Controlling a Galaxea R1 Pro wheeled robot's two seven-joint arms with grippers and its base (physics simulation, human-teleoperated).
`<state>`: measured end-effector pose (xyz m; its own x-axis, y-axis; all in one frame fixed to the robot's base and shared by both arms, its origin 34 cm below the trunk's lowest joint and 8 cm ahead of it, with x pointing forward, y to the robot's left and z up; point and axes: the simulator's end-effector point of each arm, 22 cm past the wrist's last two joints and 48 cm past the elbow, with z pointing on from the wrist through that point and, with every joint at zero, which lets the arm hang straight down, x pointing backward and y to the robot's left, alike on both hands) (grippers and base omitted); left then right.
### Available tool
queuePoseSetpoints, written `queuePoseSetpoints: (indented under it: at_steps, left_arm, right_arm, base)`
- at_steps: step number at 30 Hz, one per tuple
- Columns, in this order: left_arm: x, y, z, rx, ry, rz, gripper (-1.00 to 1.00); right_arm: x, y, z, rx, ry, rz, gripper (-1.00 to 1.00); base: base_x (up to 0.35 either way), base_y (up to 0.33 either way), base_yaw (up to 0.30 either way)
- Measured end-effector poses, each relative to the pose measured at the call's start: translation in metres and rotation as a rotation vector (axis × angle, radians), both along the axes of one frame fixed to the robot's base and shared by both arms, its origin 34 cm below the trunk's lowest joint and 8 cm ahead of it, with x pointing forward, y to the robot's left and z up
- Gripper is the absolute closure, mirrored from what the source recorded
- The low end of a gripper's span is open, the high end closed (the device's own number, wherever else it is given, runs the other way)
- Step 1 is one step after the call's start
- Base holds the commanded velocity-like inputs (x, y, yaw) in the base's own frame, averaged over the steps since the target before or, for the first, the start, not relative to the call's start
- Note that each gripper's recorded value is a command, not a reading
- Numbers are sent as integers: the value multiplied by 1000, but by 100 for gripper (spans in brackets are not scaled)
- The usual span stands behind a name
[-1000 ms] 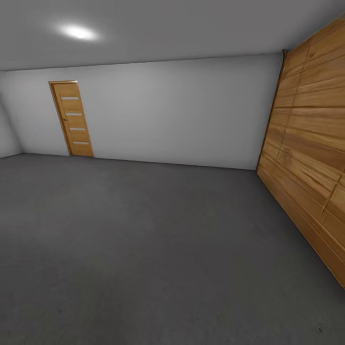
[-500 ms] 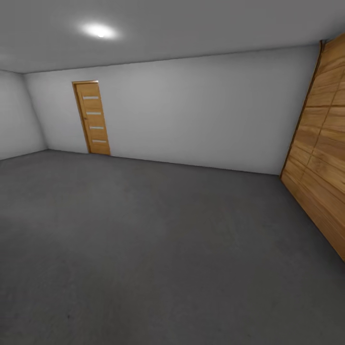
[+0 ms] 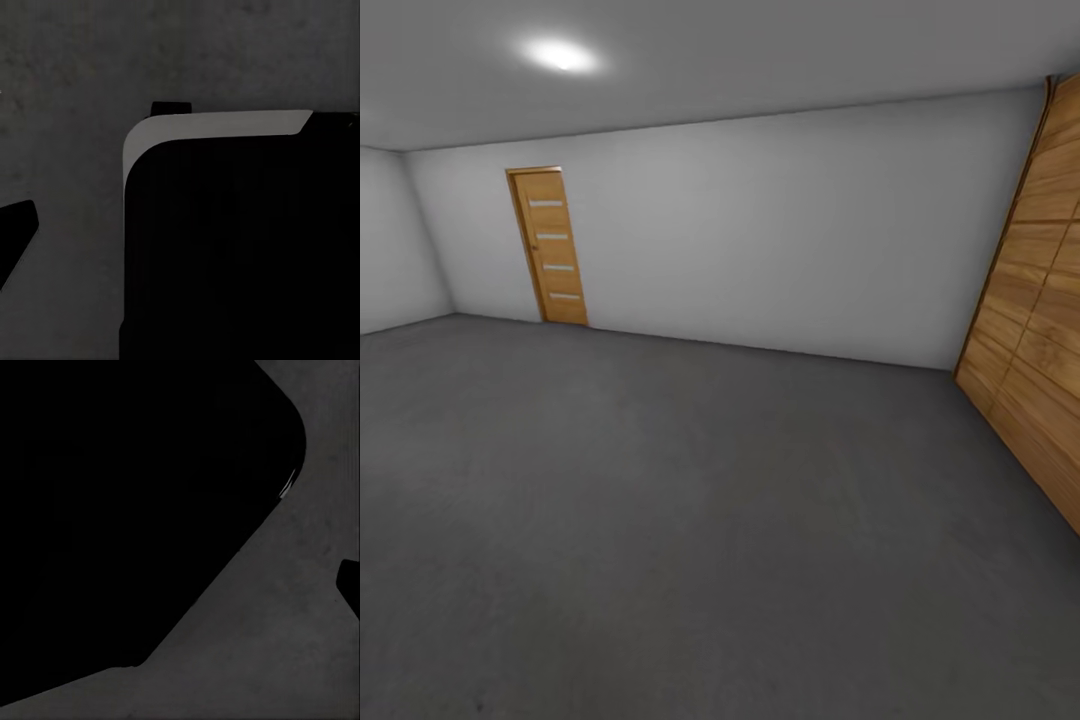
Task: Move the two storage containers from the living room to the garage. In the garage, place one container on the floor and stack the other container on top of it (either order is fine).
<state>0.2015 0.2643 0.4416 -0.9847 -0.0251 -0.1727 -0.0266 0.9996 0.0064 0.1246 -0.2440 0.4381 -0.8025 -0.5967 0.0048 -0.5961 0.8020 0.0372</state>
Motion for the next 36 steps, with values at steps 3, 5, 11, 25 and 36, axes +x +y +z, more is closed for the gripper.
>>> queuePoseSetpoints:
  at_steps: [3, 5, 11, 25, 36]
  left_arm:
    - [0, 0, 0, 0, 0, 0, -100]
    - [0, 0, 0, 0, 0, 0, -100]
    - [0, 0, 0, 1, -1, 0, -100]
    - [0, 0, 0, 1, -1, 0, -100]
    - [0, 0, 0, 1, -1, 0, -100]
  right_arm:
    - [0, 0, 0, 1, 0, 0, -100]
    - [0, 0, 0, 1, 0, 0, -100]
    - [0, 0, 0, 1, -1, 0, -100]
    - [0, 0, 0, 1, -1, -2, -100]
    - [0, 0, 0, 1, 0, -2, -100]
  base:
    - [322, 0, 0]
    - [322, 0, 0]
    - [322, 0, 0]
    - [322, 0, 0]
    - [322, 0, 0]
